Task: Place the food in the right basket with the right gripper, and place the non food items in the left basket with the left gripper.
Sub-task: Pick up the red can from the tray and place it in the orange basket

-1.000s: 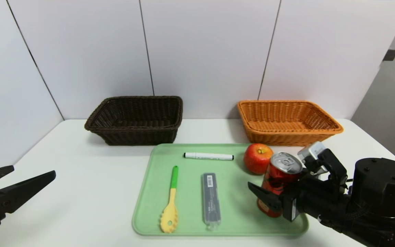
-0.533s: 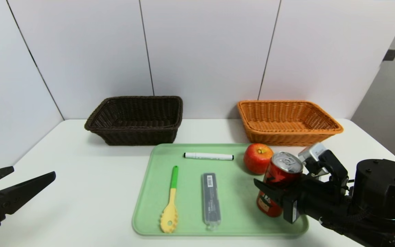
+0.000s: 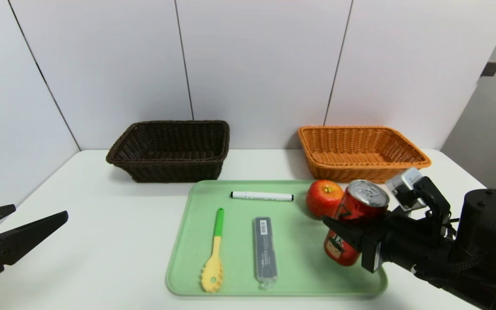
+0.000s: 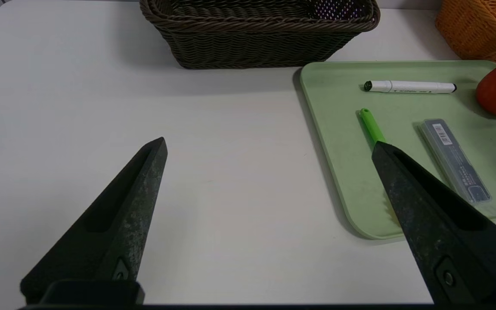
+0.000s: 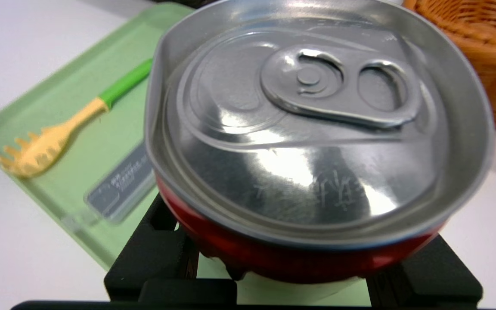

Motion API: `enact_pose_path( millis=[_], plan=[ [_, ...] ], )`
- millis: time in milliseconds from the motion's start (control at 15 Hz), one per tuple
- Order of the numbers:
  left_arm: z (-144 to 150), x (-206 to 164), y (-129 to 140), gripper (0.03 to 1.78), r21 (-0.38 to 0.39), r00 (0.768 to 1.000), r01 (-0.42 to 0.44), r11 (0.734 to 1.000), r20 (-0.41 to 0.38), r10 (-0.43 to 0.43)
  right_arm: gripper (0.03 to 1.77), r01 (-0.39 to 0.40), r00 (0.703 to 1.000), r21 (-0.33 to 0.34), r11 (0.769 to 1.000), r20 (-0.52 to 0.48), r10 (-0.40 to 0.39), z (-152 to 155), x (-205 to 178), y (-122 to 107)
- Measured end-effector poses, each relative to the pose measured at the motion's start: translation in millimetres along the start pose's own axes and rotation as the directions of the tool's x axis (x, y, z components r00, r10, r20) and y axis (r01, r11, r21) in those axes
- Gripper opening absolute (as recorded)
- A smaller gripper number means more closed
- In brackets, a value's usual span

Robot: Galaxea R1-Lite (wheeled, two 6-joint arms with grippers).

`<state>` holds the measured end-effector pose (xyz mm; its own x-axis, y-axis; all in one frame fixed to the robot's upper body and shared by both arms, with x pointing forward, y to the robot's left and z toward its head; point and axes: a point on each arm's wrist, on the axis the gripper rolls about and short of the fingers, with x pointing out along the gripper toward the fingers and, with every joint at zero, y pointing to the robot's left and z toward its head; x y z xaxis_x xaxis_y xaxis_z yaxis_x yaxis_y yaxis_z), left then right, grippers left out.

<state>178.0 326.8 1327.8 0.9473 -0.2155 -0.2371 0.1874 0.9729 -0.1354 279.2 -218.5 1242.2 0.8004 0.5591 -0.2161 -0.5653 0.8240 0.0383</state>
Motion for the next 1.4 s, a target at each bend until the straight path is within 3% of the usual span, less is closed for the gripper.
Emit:
enact_pose_path(
  millis=[467, 733, 1133, 1400],
  plan=[
    [6.7, -0.6, -0.9, 1.69, 0.005, 1.000, 0.010, 1.000, 0.019, -0.011, 0.99, -0.017, 0.997, 0.146, 0.989, 0.081, 0.005, 122.1, -3.4, -1.8],
    [10.0, 0.7, -1.0, 1.69, 0.006, 1.000, 0.011, 1.000, 0.022, -0.011, 0.98, 0.066, 0.986, 0.163, 0.984, 0.138, -0.089, 172.5, 4.0, -28.4],
    [10.3, 5.8, -0.1, 1.69, 0.005, 1.000, 0.010, 1.000, 0.005, -0.010, 0.98, 0.232, 0.941, 0.145, 0.962, 0.216, -0.259, 208.0, 57.4, -99.6],
    [9.3, 10.9, 1.0, 1.69, 0.002, 1.000, 0.008, 1.000, -0.016, -0.008, 0.98, 0.279, 0.935, 0.147, 0.949, 0.185, -0.303, 196.3, 101.2, -135.1]
  ],
)
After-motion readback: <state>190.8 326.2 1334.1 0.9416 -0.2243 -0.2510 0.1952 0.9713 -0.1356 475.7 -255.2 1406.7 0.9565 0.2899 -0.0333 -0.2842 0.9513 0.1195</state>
